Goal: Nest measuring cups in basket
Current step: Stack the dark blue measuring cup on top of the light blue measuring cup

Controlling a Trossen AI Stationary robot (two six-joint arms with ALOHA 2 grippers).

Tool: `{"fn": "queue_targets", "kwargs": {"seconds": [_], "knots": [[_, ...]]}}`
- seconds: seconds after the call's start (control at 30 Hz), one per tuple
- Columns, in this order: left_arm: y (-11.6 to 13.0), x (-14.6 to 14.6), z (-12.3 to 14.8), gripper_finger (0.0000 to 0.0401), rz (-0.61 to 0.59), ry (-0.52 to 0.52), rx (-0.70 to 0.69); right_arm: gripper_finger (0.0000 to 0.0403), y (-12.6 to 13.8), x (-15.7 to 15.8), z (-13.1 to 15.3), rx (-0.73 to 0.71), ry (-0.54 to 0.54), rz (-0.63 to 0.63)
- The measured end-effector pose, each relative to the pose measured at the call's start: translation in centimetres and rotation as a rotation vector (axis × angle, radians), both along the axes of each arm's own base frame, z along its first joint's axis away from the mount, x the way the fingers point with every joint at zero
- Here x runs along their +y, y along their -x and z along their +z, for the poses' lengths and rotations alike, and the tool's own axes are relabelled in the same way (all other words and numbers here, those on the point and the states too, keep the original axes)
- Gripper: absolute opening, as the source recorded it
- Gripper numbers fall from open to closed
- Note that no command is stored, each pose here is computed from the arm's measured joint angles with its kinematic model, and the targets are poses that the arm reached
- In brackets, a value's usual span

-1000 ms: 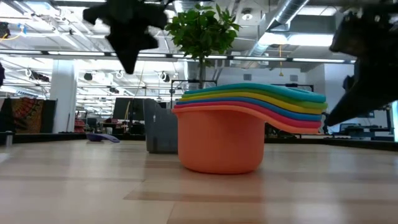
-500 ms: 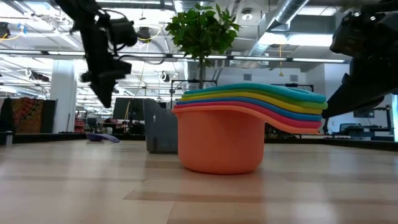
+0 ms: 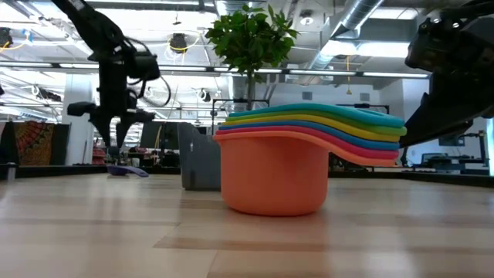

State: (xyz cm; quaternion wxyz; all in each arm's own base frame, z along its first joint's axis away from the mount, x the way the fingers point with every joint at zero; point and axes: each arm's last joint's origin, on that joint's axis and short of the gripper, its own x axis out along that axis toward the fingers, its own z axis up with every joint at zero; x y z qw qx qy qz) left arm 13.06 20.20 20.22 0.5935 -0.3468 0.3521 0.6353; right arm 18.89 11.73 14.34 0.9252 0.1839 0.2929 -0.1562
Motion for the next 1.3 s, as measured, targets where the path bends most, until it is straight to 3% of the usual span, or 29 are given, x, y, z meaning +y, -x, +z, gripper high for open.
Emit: {"fn": "queue_targets", "kwargs": {"seconds": [0.27,0.5,0.67,1.07,1.3], "knots": [[-0.7,1.5,-2.8,0.0198,0.098,0.052,0.041,0.0118,0.0,0.0,0.0,0.004,-0.014,0.004],[-0.8,2.2,-4.6,0.0207,0.118,0.116,0.072,0.0118,0.0,0.1,-0.1,0.011,-0.024,0.008],[-0.9,2.4,-4.6,0.0171,0.14,0.104,0.072,0.0118,0.0,0.1,-0.1,0.012,-0.025,0.008],[-0.9,2.4,-4.6,0.0014,0.144,0.095,0.08,0.0118,0.1,0.2,-0.1,0.009,-0.039,0.004],[-1.2,2.2,-4.6,0.0002,0.072,0.115,0.11,0.0118,0.7,1.0,-0.1,0.003,-0.069,0.023]]}}
